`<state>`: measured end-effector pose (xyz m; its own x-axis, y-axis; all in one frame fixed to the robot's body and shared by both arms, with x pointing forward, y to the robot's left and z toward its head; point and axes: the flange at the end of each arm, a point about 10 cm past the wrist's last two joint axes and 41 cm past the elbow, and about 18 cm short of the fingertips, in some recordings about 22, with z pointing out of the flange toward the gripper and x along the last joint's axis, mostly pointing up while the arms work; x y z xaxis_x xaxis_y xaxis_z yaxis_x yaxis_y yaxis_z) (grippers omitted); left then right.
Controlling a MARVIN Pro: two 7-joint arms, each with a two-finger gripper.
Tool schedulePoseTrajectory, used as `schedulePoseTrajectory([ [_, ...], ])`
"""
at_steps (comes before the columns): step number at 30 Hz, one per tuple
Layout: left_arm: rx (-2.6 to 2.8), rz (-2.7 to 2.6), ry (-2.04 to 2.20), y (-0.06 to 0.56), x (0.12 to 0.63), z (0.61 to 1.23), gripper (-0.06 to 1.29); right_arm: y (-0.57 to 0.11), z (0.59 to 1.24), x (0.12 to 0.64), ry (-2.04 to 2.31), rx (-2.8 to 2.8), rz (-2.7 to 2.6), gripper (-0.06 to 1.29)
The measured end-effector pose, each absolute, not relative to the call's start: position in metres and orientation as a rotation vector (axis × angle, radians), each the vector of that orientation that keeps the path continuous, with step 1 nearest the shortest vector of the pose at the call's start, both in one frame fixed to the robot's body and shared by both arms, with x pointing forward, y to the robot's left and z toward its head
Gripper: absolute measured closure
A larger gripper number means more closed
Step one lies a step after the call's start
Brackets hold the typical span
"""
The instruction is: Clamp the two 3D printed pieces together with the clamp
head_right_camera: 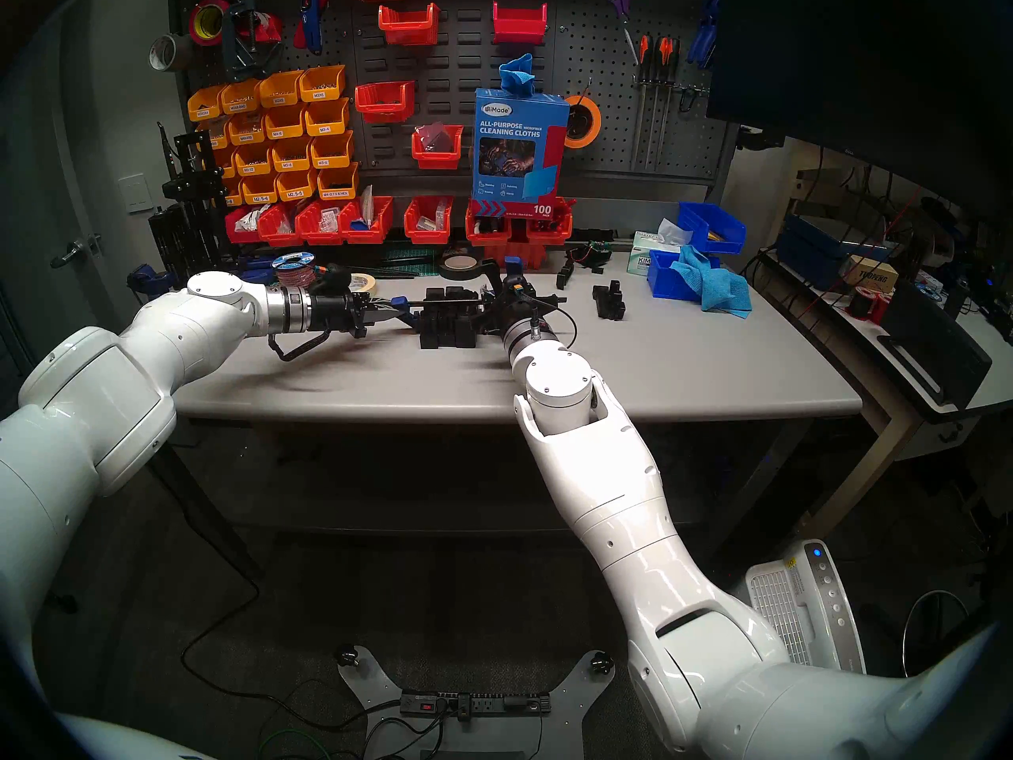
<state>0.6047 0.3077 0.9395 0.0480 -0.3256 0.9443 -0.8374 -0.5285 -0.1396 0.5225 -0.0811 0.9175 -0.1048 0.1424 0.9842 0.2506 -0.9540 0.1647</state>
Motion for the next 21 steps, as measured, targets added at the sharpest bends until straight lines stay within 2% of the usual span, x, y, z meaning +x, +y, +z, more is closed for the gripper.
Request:
schedulePoseTrajectory([
  [21, 1.895, 1.507, -1.162, 0.318, 0.603, 0.939, 1.18, -0.061, 0.919, 0.521, -0.444, -2.044, -2.235, 0.71],
])
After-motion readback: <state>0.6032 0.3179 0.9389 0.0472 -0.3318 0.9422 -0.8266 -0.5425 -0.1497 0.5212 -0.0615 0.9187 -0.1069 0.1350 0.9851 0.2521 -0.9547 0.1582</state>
